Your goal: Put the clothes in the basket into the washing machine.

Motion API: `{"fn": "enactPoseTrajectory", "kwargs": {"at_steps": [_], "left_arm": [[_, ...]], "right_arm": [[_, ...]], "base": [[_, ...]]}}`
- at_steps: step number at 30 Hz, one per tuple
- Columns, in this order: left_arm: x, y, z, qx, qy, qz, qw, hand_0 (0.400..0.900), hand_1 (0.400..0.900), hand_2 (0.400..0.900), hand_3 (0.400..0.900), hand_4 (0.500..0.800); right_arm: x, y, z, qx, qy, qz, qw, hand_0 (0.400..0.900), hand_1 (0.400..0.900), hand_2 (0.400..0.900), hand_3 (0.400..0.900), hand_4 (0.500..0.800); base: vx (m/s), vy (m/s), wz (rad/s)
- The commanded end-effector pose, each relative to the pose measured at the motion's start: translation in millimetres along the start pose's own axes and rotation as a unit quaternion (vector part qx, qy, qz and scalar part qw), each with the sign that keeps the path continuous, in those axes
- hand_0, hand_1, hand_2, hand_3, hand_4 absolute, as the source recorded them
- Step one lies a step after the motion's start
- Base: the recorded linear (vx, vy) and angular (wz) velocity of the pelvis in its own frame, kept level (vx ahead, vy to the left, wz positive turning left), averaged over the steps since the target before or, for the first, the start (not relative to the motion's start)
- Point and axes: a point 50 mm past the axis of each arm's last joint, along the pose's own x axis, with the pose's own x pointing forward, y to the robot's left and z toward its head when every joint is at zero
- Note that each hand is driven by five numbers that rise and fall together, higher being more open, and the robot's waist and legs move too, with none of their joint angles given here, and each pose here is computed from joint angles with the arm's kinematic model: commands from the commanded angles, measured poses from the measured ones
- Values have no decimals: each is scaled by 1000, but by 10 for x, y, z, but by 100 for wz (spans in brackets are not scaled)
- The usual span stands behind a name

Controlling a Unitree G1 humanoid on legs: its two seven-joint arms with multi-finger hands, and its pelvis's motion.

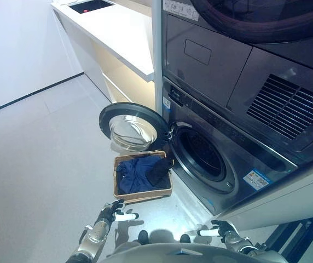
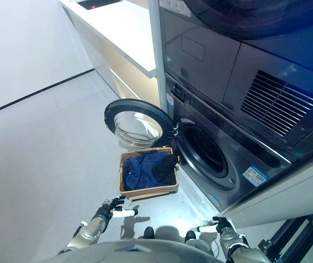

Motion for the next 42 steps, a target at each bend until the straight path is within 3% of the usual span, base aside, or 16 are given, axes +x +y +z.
{"fn": "enactPoseTrajectory", "kwargs": {"at_steps": [1, 8, 12, 18, 23, 27, 30, 36, 42], "left_arm": [[99, 151, 270, 9, -41, 33, 999, 900, 900, 900, 900, 800], [96, 153, 311, 7, -53, 29, 998, 900, 900, 900, 900, 800], [107, 196, 474, 10, -85, 37, 996, 900, 900, 900, 900, 800], [102, 228, 721, 6, -137, 49, 989, 900, 900, 900, 900, 800], [92, 217, 804, -5, -158, 55, 986, 900, 900, 900, 900, 800], [74, 185, 1009, -5, -198, 51, 979, 900, 900, 900, 900, 800], [44, 158, 1170, -2, -228, 37, 973, 900, 900, 900, 900, 800], [-64, 157, 1450, 2, -289, 23, 957, 900, 900, 900, 900, 800], [-108, 128, 1535, 11, -310, 16, 951, 900, 900, 900, 900, 800]], "right_arm": [[17, -68, 146, -6, -21, -17, 1000, 900, 900, 900, 900, 800], [21, -98, 300, -27, -51, -19, 998, 900, 900, 900, 900, 800], [-49, -175, 957, -117, -183, -35, 976, 900, 900, 900, 900, 800], [-427, -336, 2121, -289, -359, -119, 880, 900, 900, 900, 900, 800], [-756, -448, 2760, -423, -413, -229, 774, 900, 900, 900, 900, 800], [-966, -776, 3042, -549, -392, -359, 645, 900, 900, 900, 900, 800], [-1153, -1111, 3227, -573, -356, -426, 602, 900, 900, 900, 900, 800], [-1454, -1682, 3362, -553, -307, -508, 584, 900, 900, 900, 900, 800], [-1839, -2175, 3442, -512, -277, -589, 561, 900, 900, 900, 900, 800]], "base": [[0, 0, 0], [-14, 3, 1], [-174, 11, 1], [-185, -1, 7], [-109, -2, 20], [-116, 16, 28], [-100, 13, 40], [-43, 38, 19], [1, 44, 16]]}}
